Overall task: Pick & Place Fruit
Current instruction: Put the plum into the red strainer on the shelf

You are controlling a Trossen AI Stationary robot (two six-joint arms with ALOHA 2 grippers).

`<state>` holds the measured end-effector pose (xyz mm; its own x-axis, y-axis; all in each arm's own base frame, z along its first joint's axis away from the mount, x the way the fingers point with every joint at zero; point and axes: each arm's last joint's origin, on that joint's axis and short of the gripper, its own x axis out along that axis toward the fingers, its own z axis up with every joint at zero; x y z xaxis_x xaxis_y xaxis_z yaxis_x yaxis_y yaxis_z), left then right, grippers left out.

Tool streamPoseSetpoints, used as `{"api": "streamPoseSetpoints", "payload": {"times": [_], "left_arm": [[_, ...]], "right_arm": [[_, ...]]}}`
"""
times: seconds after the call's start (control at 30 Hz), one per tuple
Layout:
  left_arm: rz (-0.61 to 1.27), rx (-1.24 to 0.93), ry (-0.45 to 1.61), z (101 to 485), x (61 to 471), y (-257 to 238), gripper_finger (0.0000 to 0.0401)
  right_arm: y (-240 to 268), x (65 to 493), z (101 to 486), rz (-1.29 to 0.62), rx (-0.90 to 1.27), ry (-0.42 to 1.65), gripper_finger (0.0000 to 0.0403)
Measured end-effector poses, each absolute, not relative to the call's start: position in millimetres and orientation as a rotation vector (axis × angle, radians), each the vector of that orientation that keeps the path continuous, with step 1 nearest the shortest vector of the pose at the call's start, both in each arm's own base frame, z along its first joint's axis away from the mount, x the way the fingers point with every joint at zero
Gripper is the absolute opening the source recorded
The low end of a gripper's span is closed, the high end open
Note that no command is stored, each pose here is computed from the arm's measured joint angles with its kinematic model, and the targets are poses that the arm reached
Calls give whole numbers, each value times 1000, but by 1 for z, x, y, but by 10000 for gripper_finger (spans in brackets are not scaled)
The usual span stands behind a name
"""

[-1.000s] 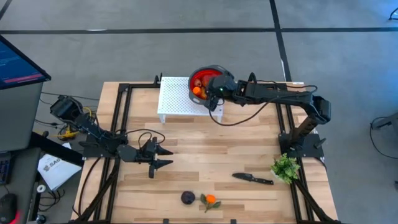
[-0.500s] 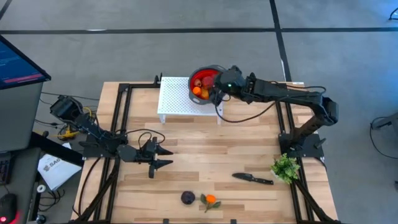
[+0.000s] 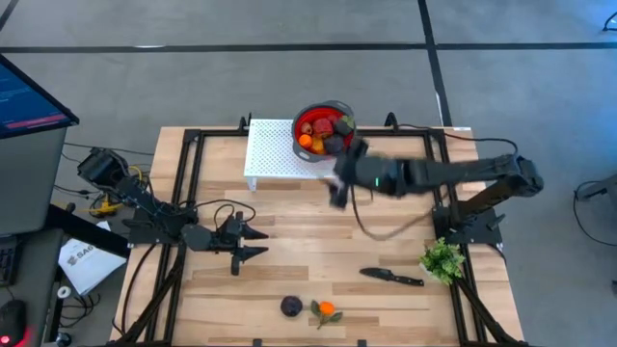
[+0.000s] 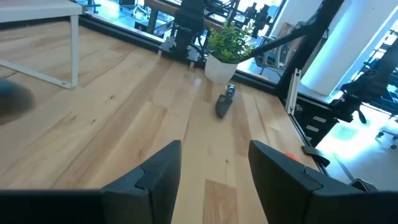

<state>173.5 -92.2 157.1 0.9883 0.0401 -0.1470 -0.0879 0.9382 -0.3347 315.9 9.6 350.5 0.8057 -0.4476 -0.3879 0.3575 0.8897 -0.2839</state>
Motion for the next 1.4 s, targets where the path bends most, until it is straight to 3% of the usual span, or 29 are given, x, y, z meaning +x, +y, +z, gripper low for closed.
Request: {"api": "streamPoseSetpoints", "payload": {"times": [0.33, 0.57, 0.73, 0.83, 0.97, 1.23, 1.4], "left_arm": [[-100, -195, 81, 188, 186, -139, 155], [-223, -120, 177, 172, 208, -188, 139], [-471, -98, 253, 158, 225, -219, 135], [-488, -63, 258, 152, 237, -231, 139], [-473, 44, 259, 139, 257, -240, 169], [-371, 234, 256, 132, 272, -236, 284], [-304, 378, 341, 122, 268, -233, 312]], "right_arm": [[124, 325, 259, -222, -9, 343, 304], [189, 324, 217, -196, 76, 280, 304], [215, 316, 196, -228, 145, 268, 304], [223, 313, 188, -235, 185, 267, 304], [231, 310, 186, -218, 227, 249, 304], [246, 298, 187, -194, 251, 234, 304], [250, 295, 186, -186, 249, 237, 304]]}}
